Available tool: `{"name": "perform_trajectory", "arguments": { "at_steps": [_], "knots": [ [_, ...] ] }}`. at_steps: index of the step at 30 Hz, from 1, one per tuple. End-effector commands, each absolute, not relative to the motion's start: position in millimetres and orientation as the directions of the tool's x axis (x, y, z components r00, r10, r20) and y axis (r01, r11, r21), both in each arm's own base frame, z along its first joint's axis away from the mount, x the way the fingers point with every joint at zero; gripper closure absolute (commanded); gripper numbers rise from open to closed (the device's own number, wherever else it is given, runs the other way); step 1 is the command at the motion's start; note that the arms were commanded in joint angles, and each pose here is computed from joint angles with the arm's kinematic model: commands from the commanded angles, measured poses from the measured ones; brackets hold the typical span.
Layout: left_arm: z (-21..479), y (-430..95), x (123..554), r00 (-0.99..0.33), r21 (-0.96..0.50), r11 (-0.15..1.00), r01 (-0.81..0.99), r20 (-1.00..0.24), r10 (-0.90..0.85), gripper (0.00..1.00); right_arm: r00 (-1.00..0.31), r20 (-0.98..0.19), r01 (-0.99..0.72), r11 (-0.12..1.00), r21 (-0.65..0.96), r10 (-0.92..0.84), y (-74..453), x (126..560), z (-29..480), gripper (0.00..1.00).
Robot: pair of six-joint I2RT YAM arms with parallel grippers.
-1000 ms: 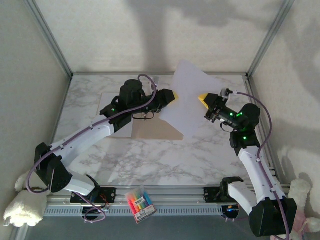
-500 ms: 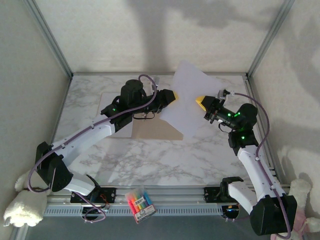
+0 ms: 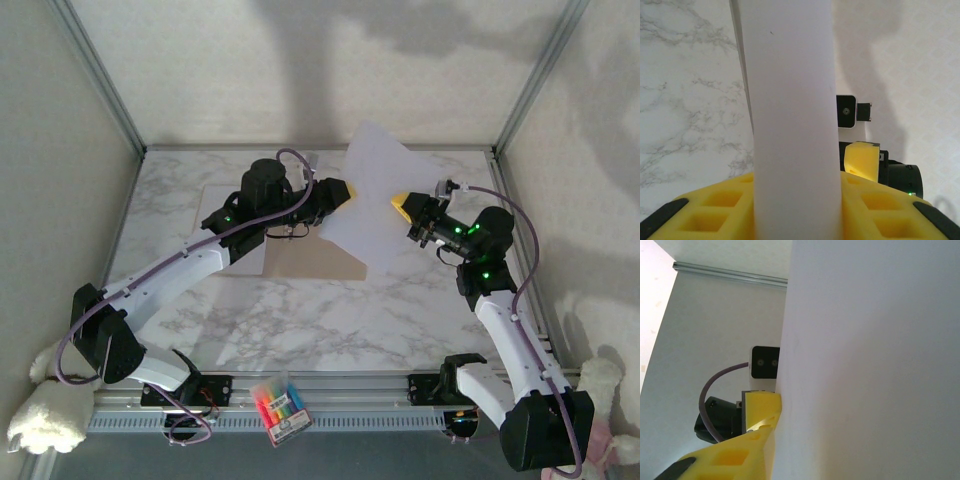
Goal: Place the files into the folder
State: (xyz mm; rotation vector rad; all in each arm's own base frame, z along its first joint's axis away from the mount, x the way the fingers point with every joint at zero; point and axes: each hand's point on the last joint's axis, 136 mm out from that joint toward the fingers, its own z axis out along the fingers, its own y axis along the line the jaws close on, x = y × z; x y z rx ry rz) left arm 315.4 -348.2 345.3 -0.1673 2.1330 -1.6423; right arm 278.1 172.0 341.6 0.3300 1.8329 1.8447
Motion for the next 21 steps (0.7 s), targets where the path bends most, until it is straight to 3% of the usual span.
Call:
{"name": "perform_trajectory", "arguments": {
  "at_steps": [1,8,14,17,21],
  "knots": [
    [353.8,-338.9,320.4,-0.875,-0.943,0.280,0.182,-0.286,-0.392,0.62,-0.830,-0.216,-0.221,0.053,0.974,0.514,173.4,276.5,349.5,0.66],
    [352.7,-336.5,321.4,-0.870,-0.940,0.287,0.183,-0.290,-0.398,0.62,-0.830,-0.201,-0.209,0.045,0.977,0.520,172.7,278.8,348.1,0.69],
    [347.4,-338.4,319.9,-0.878,-0.941,0.286,0.180,-0.285,-0.384,0.57,-0.831,-0.214,-0.223,0.044,0.974,0.513,173.7,278.3,353.4,0.84],
    [348.1,-338.3,318.9,-0.878,-0.940,0.287,0.185,-0.289,-0.381,0.48,-0.834,-0.226,-0.221,0.070,0.973,0.503,174.6,277.6,350.3,0.98],
    [351.0,-333.3,319.4,-0.868,-0.929,0.315,0.194,-0.313,-0.386,0.32,-0.844,-0.241,-0.211,0.117,0.971,0.480,176.0,277.0,342.2,1.00]
  ]
}}
